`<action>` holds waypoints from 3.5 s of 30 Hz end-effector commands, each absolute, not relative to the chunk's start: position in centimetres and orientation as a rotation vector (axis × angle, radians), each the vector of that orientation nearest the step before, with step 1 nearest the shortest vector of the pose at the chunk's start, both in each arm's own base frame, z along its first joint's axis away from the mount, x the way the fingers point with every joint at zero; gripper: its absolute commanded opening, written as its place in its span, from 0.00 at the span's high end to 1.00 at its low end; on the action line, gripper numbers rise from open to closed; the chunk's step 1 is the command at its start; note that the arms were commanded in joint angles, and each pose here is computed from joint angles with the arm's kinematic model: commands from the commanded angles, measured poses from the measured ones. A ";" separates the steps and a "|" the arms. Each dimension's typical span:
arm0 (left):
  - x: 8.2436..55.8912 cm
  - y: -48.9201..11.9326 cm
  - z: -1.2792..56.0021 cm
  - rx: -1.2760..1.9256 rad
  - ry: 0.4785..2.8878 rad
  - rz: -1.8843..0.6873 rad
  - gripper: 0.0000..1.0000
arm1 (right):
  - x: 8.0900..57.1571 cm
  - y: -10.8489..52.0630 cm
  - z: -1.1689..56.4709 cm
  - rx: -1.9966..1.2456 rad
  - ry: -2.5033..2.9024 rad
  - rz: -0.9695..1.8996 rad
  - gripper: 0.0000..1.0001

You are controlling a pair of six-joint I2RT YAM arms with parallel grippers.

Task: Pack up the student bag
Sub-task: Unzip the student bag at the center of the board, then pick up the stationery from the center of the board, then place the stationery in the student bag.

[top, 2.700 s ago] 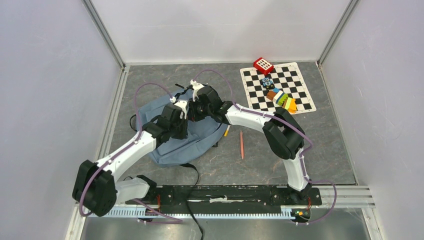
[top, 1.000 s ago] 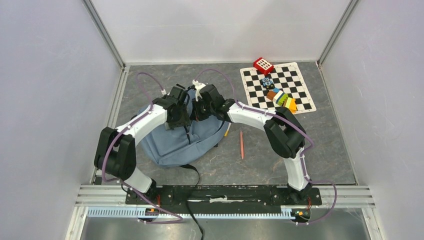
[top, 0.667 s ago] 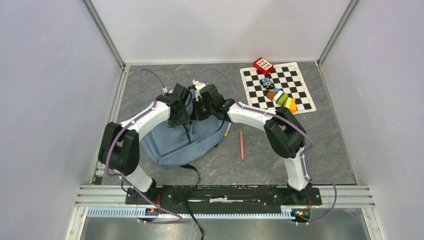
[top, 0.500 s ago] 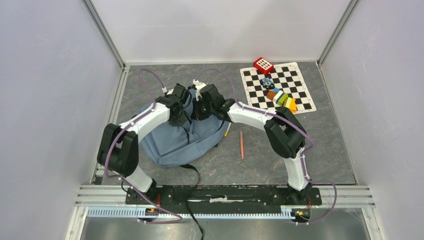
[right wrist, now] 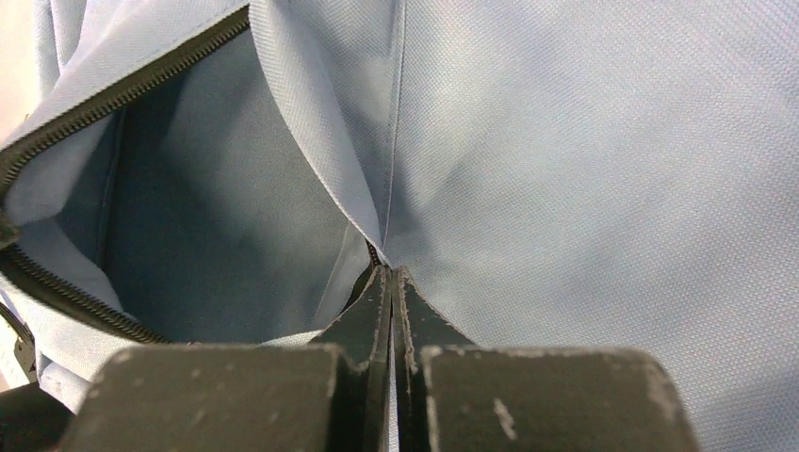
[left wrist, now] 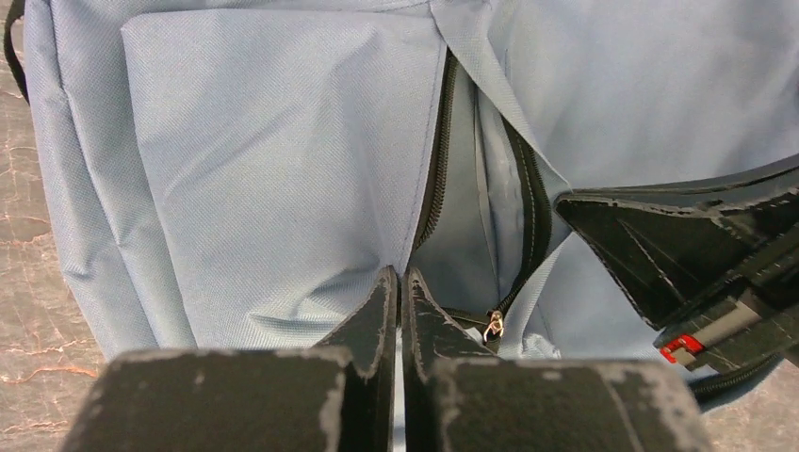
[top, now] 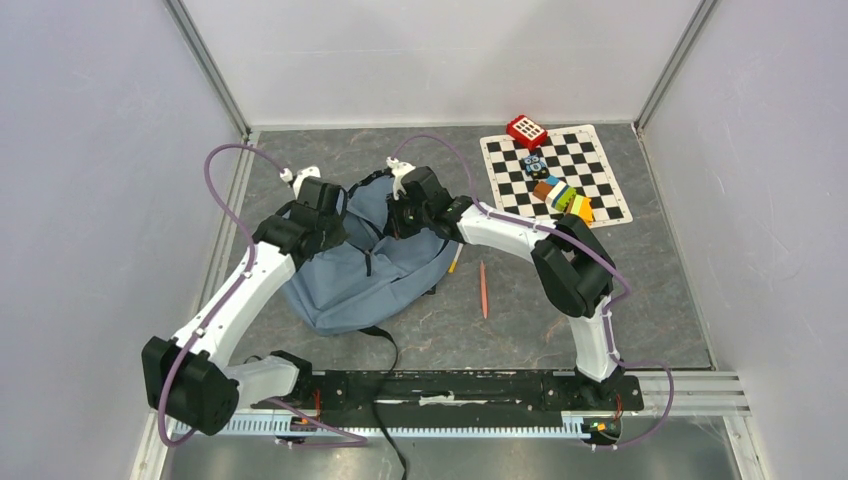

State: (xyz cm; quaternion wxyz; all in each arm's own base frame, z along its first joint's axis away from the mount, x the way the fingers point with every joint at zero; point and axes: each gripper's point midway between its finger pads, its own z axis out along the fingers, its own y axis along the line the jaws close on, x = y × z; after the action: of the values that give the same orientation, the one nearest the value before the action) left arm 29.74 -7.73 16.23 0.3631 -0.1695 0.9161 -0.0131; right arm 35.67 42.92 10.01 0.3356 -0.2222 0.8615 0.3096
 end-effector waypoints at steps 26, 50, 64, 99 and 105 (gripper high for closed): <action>29.9 -6.9 18.5 -0.529 2.283 -0.134 0.98 | 32.3 24.5 16.3 -0.597 2.211 0.230 0.34; 30.5 -8.0 18.4 -0.468 2.312 -0.185 0.98 | 25.7 21.1 2.1 -0.585 2.661 0.144 0.61; 30.2 -7.7 18.0 -0.484 2.311 -0.180 0.98 | 25.7 20.4 0.7 -0.603 2.687 0.079 0.78; 30.4 -8.5 18.4 -0.498 2.281 -0.261 0.98 | 35.5 46.6 22.5 -0.531 2.006 1.046 1.00; 30.2 -8.5 18.2 -0.495 2.286 -0.264 0.98 | 37.3 48.9 21.4 -0.504 1.981 1.064 1.00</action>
State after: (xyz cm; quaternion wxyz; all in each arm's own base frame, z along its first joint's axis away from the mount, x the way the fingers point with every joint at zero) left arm 29.50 -7.94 16.58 0.3569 -0.1860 0.9124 -0.0743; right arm 34.78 46.29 16.44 0.3529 -0.2190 0.8296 0.3731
